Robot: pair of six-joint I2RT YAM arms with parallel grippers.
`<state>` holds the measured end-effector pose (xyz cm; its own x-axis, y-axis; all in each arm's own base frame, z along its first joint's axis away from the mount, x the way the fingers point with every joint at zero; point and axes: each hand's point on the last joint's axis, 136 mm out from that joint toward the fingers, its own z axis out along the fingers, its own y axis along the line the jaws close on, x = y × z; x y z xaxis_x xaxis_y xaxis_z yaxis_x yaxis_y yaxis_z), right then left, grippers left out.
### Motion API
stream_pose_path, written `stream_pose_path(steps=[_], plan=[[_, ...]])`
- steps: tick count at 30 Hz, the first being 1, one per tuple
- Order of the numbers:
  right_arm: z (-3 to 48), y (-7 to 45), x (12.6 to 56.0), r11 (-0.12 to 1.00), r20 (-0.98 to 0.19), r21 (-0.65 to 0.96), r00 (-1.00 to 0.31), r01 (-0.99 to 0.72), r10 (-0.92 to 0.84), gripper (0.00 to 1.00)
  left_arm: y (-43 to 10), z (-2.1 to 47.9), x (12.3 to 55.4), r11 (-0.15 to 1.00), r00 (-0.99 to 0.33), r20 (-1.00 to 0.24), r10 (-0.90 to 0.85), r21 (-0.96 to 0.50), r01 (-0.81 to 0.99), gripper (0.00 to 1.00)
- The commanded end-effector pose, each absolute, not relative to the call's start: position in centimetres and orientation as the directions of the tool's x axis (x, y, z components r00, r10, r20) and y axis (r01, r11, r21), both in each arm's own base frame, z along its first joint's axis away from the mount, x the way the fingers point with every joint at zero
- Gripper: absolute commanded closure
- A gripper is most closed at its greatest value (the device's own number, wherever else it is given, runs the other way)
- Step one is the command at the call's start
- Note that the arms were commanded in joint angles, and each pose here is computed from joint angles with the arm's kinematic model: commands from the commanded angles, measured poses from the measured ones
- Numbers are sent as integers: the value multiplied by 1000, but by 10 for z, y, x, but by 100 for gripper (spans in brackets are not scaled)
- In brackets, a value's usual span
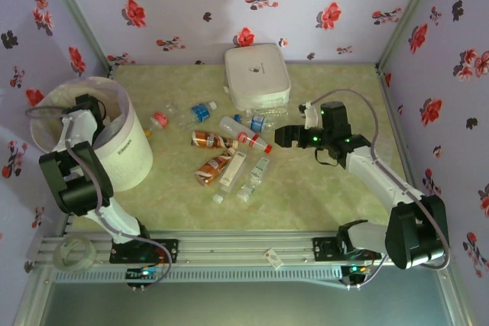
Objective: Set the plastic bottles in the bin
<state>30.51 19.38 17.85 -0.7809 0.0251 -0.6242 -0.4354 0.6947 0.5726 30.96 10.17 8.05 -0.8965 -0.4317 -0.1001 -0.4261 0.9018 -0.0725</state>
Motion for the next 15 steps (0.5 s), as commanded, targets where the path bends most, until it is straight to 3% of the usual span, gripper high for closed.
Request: stream_pose_path(steps=[1,4,6,9,15], plan=[[184,189,309,710,-649,554,-760,-435,41,8,99,68,309,911,-909,-66,-411,-71,-407,62],[185,188,309,712,-651,552,-758,-434,43,8,98,64,309,913,-912,-53,-406,-69,-403,53],[186,188,309,712,-653,551,-756,-435,44,8,97,64,310,915,-914,-57,-401,-69,-397,33],[186,188,309,714,-654,549,-755,-434,44,8,96,70,311,919,-916,-74,-394,-62,-390,16],[190,186,307,709,-660,556,-749,-433,60,8,98,105,317,924,-910,-166,-381,-31,-381,0]])
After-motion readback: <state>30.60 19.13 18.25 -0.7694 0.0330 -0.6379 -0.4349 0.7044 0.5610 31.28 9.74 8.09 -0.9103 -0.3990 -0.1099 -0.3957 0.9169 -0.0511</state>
